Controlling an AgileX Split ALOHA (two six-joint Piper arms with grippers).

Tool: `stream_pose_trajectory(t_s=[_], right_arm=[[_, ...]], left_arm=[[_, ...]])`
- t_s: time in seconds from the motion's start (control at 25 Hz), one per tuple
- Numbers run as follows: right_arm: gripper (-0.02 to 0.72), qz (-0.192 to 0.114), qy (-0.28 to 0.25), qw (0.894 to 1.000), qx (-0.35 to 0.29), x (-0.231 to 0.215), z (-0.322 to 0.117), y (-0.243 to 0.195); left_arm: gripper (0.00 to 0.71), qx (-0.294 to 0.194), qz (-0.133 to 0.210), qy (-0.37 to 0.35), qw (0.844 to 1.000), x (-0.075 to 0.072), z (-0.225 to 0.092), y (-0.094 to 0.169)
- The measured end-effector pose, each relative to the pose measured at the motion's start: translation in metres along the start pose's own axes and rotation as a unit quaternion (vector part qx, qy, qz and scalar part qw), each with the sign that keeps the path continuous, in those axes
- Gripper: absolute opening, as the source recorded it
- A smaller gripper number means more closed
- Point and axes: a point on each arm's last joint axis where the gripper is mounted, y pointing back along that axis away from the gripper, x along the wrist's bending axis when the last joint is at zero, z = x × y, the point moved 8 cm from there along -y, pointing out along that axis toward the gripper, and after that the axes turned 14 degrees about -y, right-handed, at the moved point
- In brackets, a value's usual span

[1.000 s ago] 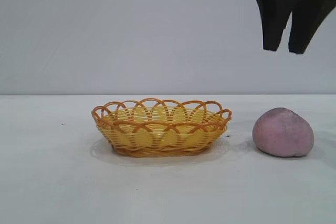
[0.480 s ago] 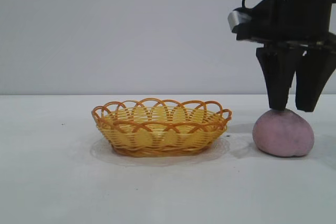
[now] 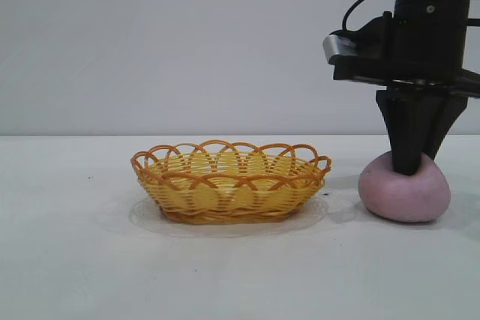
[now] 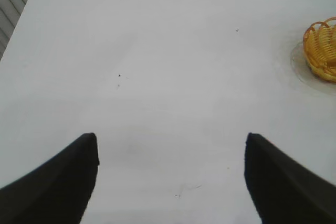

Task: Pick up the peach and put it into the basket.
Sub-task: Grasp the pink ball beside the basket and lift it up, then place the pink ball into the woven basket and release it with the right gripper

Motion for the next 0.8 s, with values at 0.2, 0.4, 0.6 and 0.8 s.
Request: stream_pose_trajectory(t_s=[0.2,0.4,0.6,0.8], right_arm=[[0.000,0.009,0.011,0.999,-0.031,0.008,0.003,0.040],[0.000,0.037,0.043,0.994,-0.098,0.040,0.004,0.094],[0.000,0.057,0.105,0.984,-0.131,0.094,0.002,0.105],[0.000,0.059,0.139,0.981,-0.119,0.127,0.002,0.073]], left_arm=[[0.563,0.000,0.000,0.000,1.000,0.000,0.000,0.000],[0.563,0.000,0.000,0.000,1.000,0.000,0.000,0.000],[0.563,0.000,0.000,0.000,1.000,0.000,0.000,0.000],[0.563,0.000,0.000,0.000,1.000,0.000,0.000,0.000]])
